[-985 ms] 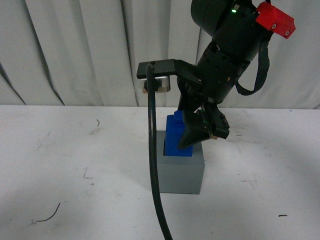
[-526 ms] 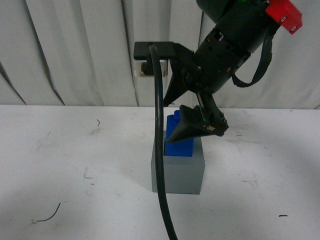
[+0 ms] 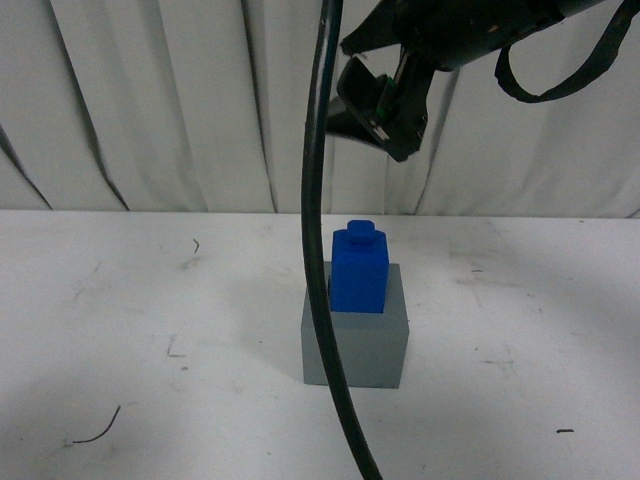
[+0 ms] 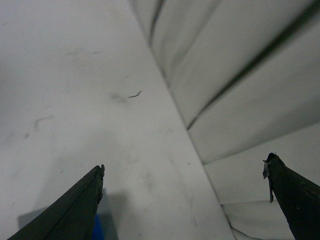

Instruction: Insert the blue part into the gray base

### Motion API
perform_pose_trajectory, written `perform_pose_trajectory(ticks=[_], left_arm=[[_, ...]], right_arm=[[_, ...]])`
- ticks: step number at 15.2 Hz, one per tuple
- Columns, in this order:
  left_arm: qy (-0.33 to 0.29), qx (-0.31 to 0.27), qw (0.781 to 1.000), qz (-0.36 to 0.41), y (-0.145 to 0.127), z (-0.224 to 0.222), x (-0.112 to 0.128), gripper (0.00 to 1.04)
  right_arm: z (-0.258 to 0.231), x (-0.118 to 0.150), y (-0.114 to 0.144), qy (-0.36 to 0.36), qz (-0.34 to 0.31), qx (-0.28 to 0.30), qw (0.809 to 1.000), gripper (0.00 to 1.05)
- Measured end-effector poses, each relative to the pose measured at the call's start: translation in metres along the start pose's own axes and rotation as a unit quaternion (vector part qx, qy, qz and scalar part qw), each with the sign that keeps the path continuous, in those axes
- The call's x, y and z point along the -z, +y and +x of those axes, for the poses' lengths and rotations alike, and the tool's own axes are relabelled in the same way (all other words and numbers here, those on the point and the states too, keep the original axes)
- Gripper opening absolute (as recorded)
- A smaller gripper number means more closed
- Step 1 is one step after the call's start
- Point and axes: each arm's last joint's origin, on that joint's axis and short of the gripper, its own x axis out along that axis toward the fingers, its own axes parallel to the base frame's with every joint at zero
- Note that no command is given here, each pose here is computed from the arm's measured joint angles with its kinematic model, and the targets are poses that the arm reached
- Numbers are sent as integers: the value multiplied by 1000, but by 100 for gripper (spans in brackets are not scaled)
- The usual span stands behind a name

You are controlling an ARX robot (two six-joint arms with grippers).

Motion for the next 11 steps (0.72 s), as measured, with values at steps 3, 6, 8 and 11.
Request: perform_pose_trajectory(ticks=[3, 6, 8, 11], left_arm=[[0, 0, 1000, 0, 0, 0, 0, 98], [0, 0, 1000, 0, 0, 0, 0, 98], [0, 0, 1000, 0, 0, 0, 0, 98], [0, 0, 1000, 0, 0, 0, 0, 98]], right_arm=[[-3, 1, 1, -7, 22, 39, 999, 98], [-7, 5, 1, -12, 66, 104, 992, 98], [-10, 10, 0, -14, 102, 150, 983, 98], [-20, 24, -2, -11, 182, 254, 950, 98]])
